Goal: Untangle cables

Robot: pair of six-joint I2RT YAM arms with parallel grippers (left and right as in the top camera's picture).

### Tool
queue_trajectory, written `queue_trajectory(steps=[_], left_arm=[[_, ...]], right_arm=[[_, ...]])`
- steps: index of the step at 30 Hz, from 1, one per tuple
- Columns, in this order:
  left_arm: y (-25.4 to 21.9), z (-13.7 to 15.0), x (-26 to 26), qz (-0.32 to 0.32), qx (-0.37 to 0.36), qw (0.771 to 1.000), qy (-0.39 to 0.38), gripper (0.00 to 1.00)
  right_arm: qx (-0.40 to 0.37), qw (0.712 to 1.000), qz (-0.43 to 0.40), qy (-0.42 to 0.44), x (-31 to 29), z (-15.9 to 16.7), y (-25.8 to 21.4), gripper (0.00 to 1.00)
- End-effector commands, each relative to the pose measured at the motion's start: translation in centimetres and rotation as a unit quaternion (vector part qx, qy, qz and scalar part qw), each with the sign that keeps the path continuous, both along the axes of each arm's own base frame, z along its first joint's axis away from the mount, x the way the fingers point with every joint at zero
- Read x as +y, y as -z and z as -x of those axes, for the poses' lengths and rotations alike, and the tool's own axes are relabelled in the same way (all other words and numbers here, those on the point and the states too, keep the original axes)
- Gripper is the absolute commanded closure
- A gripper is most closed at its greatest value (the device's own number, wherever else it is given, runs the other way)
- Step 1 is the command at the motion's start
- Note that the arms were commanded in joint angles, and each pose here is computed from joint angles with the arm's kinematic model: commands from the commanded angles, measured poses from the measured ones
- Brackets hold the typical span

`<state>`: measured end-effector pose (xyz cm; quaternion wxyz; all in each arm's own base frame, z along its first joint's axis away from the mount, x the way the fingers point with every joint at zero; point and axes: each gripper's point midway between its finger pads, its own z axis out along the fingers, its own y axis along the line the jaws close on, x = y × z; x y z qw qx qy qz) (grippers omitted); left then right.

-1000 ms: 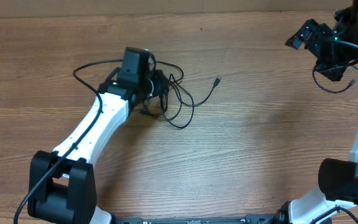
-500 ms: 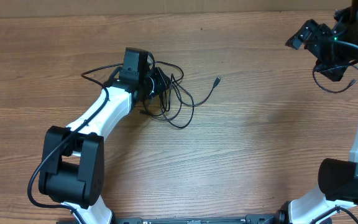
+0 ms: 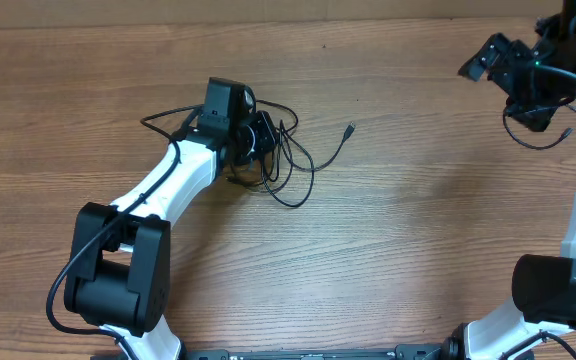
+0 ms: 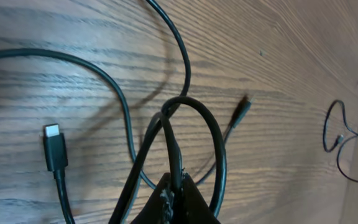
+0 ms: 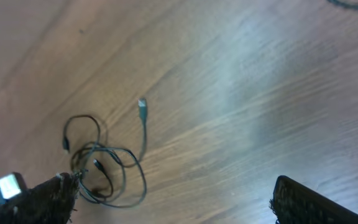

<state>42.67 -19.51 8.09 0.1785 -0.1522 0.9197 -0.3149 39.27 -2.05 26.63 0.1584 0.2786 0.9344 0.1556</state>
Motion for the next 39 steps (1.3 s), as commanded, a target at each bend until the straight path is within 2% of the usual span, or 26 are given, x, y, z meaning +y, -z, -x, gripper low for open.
queue_trajectory(steps=[1, 5, 9, 15, 18, 23, 25, 29, 34, 39], left_arm=[[-0.5, 0.5, -0.8, 0.017, -0.003, 0.999, 0.029, 0.96], [-4.5, -0.1, -0.6, 0.053, -0.047, 0.996, 0.06, 0.96], [-8.8, -0.1, 0.0, 0.052, -0.11, 0.989, 0.082, 0.96], [-13.9, 0.4, 1.0, 0.052, -0.175, 0.98, 0.081, 0.96], [-15.7, 0.7, 1.4, 0.054, -0.197, 0.976, 0.077, 0.96], [-17.0, 1.1, 1.3, 0.063, -0.21, 0.972, 0.083, 0.96], [-17.3, 1.2, 1.0, 0.071, -0.214, 0.97, 0.091, 0.96], [-18.0, 1.1, 0.7, 0.079, -0.226, 0.966, 0.096, 0.96], [-18.7, 0.7, 0.7, 0.081, -0.244, 0.962, 0.096, 0.96], [-18.9, 0.6, 0.7, 0.082, -0.246, 0.961, 0.094, 0.96]], right_arm=[[0.023, 1.0, -0.014, -0.014, 1.1, 0.8, 1.4, 0.0], [0.045, 0.996, -0.063, -0.044, 3.9, 1.3, 3.1, 0.0], [0.046, 0.988, -0.117, -0.093, 8.2, 0.9, 5.3, 0.0], [-0.001, 0.956, -0.202, -0.211, 15.8, 0.5, 8.7, 0.0], [-0.029, 0.943, -0.215, -0.252, 18.7, 0.4, 10.2, 0.0], [-0.059, 0.932, -0.23, -0.272, 23.4, 0.2, 11.5, 0.0], [-0.064, 0.936, -0.232, -0.256, 25.0, -0.2, 12.0, 0.0], [-0.047, 0.962, -0.197, -0.182, 26.5, -0.7, 13.8, 0.0], [-0.038, 0.975, -0.172, -0.138, 28.0, -0.5, 14.7, 0.0], [-0.047, 0.985, -0.14, -0.087, 27.4, -1.6, 15.6, 0.1]])
